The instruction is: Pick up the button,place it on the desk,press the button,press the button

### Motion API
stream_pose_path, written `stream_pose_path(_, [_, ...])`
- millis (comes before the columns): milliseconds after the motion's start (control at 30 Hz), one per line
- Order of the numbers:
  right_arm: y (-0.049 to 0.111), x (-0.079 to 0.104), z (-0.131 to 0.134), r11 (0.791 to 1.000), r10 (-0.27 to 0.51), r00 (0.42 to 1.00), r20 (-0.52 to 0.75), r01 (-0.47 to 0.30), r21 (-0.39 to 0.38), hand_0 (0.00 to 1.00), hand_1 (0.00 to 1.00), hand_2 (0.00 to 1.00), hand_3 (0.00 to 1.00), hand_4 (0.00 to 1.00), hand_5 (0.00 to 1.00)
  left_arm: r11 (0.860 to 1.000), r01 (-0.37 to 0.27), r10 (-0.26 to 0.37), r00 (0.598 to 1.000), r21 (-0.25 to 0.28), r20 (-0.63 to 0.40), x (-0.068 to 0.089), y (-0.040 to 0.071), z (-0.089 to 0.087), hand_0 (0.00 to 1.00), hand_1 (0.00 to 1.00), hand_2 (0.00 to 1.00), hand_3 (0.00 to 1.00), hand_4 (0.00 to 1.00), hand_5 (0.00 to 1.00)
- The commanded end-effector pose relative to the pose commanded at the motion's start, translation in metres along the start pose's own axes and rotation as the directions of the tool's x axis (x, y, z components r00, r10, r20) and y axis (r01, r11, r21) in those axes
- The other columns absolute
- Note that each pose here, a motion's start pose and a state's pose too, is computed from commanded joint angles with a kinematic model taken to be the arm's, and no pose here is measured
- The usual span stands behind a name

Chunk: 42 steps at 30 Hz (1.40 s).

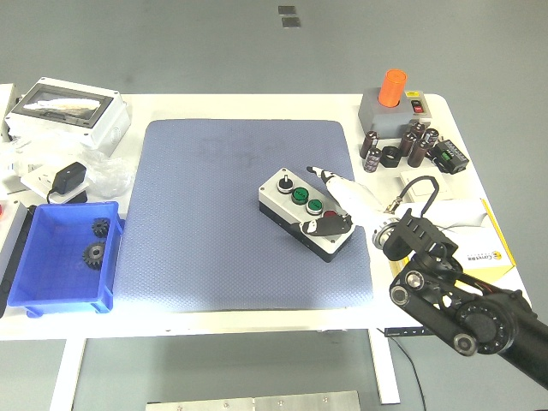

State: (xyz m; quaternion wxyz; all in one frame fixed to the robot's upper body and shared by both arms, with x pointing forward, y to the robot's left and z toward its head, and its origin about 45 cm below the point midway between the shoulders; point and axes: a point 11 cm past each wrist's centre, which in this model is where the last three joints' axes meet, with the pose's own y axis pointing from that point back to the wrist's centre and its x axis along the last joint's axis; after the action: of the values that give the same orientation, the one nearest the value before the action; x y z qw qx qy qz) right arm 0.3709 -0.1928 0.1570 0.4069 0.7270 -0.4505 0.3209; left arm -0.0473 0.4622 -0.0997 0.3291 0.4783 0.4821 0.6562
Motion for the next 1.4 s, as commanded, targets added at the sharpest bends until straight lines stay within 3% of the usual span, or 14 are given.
stream_pose_path(100, [0.0, 0.001, 0.0, 1.0, 0.006, 1.0, -0.009, -0.006, -0.005, 0.889, 0.9, 0.969, 0.998, 0.981, 0.435, 1.0, 0.0, 0.0, 1.0, 0.0, 0.0, 0.0, 0.0, 0.0, 0.657, 0.658, 0.668, 0.774, 0.647, 0.486])
stream_pose_path(133, [0.0, 0.002, 0.0, 1.0, 0.012, 1.0, -0.023, -0.013, -0.011, 0.751, 0.819, 0.902, 0.998, 0.983, 0.435, 1.0, 0.001, -0.001, 1.0, 0.001, 0.0, 0.0, 0.0, 0.0, 0.657, 0.658, 0.668, 0.773, 0.647, 0.486])
stream_pose_path(300, [-0.001, 0.001, -0.003, 1.0, 0.015, 0.998, -0.068, -0.017, -0.024, 0.751, 0.819, 0.902, 0.998, 0.983, 0.435, 1.0, 0.004, -0.004, 1.0, -0.002, 0.0, -0.001, 0.0, -0.001, 0.657, 0.658, 0.668, 0.773, 0.647, 0.486])
stream_pose_path(333, [-0.001, 0.0, -0.004, 1.0, 0.013, 0.997, -0.075, -0.015, -0.026, 0.539, 0.708, 0.816, 0.998, 0.987, 0.443, 1.0, 0.005, -0.005, 1.0, -0.003, 0.0, -0.002, 0.0, 0.0, 0.656, 0.658, 0.668, 0.774, 0.647, 0.486])
stream_pose_path(500, [-0.001, -0.007, -0.007, 1.0, -0.006, 0.994, -0.107, 0.003, -0.027, 0.539, 0.708, 0.816, 0.998, 0.987, 0.443, 1.0, 0.007, -0.007, 1.0, -0.006, 0.003, -0.002, 0.0, 0.001, 0.656, 0.658, 0.668, 0.774, 0.647, 0.486])
stream_pose_path(533, [-0.001, -0.009, -0.008, 1.0, -0.012, 0.993, -0.114, 0.009, -0.027, 0.391, 0.592, 0.718, 0.981, 0.982, 0.435, 1.0, 0.007, -0.007, 1.0, -0.007, 0.003, -0.002, 0.0, 0.001, 0.656, 0.658, 0.668, 0.774, 0.646, 0.485])
stream_pose_path(700, [-0.001, -0.014, -0.012, 0.999, -0.024, 0.99, -0.139, 0.021, -0.024, 0.391, 0.592, 0.718, 0.981, 0.982, 0.435, 1.0, 0.008, -0.008, 1.0, -0.012, 0.006, -0.002, 0.0, 0.002, 0.656, 0.658, 0.668, 0.774, 0.646, 0.485])
stream_pose_path(733, [-0.001, -0.015, -0.012, 0.999, -0.024, 0.989, -0.143, 0.021, -0.024, 0.273, 0.474, 0.591, 0.858, 0.865, 0.289, 1.0, 0.008, -0.008, 1.0, -0.014, 0.007, -0.002, 0.0, 0.003, 0.655, 0.657, 0.668, 0.774, 0.646, 0.485])
stream_pose_path(900, [-0.001, -0.016, -0.013, 1.0, -0.018, 0.987, -0.161, 0.013, -0.027, 0.273, 0.474, 0.591, 0.858, 0.865, 0.289, 1.0, 0.011, -0.011, 1.0, -0.026, 0.01, -0.003, 0.0, 0.005, 0.655, 0.657, 0.668, 0.774, 0.646, 0.485])
stream_pose_path(1100, [-0.001, -0.018, -0.013, 1.0, -0.006, 0.98, -0.197, 0.0, -0.03, 0.252, 0.458, 0.567, 0.818, 0.856, 0.283, 0.999, 0.021, -0.02, 1.0, -0.043, 0.015, -0.006, 0.0, 0.007, 0.654, 0.657, 0.668, 0.774, 0.646, 0.482])
stream_pose_path(1133, [-0.001, -0.018, -0.013, 1.0, -0.004, 0.979, -0.203, -0.003, -0.03, 0.226, 0.431, 0.507, 0.753, 0.805, 0.245, 0.999, 0.022, -0.021, 1.0, -0.046, 0.016, -0.006, 0.0, 0.008, 0.655, 0.657, 0.668, 0.776, 0.648, 0.482])
stream_pose_path(1300, [0.0, -0.019, -0.014, 1.0, 0.004, 0.971, -0.241, -0.011, -0.028, 0.226, 0.431, 0.507, 0.753, 0.805, 0.245, 0.997, 0.029, -0.028, 0.999, -0.067, 0.024, -0.009, 0.0, 0.009, 0.655, 0.657, 0.668, 0.776, 0.648, 0.482])
stream_pose_path(1333, [0.0, -0.02, -0.014, 1.0, 0.005, 0.968, -0.25, -0.012, -0.027, 0.179, 0.36, 0.415, 0.561, 0.443, 0.057, 0.997, 0.031, -0.029, 0.999, -0.071, 0.025, -0.009, 0.0, 0.01, 0.652, 0.657, 0.668, 0.776, 0.648, 0.48])
stream_pose_path(1400, [0.0, -0.02, -0.014, 1.0, 0.008, 0.965, -0.263, -0.014, -0.021, 0.179, 0.36, 0.415, 0.561, 0.443, 0.057, 0.997, 0.033, -0.031, 0.999, -0.075, 0.027, -0.01, 0.0, 0.01, 0.652, 0.657, 0.668, 0.776, 0.648, 0.48])
